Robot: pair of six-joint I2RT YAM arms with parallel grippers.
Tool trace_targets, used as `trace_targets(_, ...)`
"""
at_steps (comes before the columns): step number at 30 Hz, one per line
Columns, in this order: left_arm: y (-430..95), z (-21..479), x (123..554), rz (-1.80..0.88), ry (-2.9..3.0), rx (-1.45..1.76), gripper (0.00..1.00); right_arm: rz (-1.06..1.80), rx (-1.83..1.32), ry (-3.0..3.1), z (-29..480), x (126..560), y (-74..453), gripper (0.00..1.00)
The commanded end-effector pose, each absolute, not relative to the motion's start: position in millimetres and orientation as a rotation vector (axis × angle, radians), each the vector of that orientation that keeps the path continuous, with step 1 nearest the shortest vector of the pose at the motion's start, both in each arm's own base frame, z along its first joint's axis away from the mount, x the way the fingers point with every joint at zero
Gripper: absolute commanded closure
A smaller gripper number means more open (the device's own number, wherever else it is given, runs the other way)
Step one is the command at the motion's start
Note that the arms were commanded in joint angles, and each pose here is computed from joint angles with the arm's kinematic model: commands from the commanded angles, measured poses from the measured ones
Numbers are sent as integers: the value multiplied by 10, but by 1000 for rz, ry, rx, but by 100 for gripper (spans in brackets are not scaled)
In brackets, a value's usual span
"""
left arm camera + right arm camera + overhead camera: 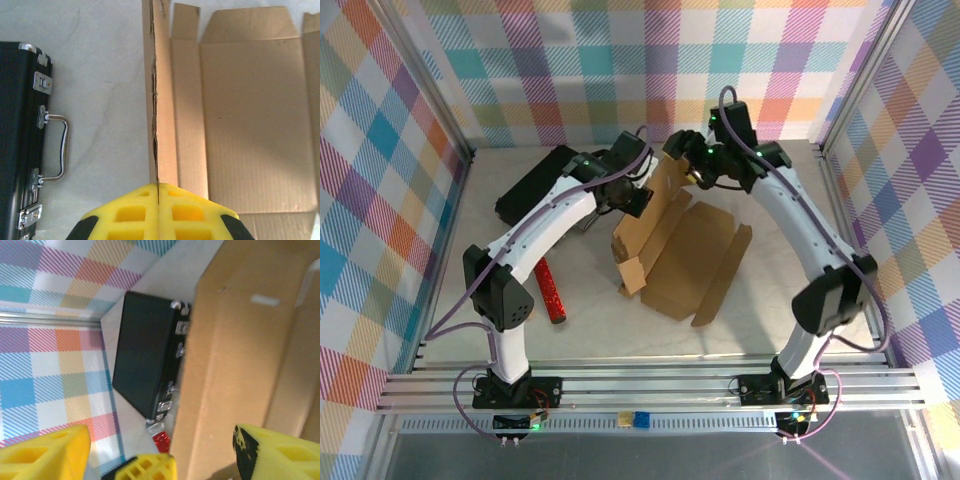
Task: Fold the paper box
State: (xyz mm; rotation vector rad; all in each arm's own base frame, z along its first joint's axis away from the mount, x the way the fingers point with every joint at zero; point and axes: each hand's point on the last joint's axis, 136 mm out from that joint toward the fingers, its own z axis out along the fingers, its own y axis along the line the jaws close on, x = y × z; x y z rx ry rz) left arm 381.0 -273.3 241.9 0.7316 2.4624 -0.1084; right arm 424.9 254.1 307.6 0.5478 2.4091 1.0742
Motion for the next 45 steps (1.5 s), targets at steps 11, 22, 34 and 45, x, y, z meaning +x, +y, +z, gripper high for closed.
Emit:
trace_targets(11,-2840,2482,3848,55,2349,856,100,1203,843,2619,2618,4078,2739,41)
trace_targets(22,-2931,2467,3833,133,2296,907,100,1273,827,2657,2426,4195,2905,47)
trace_targets(34,-2925,2973,3748,26,2240,680,59,1262,922,2616,2347,4289,2834,95)
trace_targets(45,-2442,3130,3484,-979,2440,-615,35,1266,964,2596,2334,4357,2818,100)
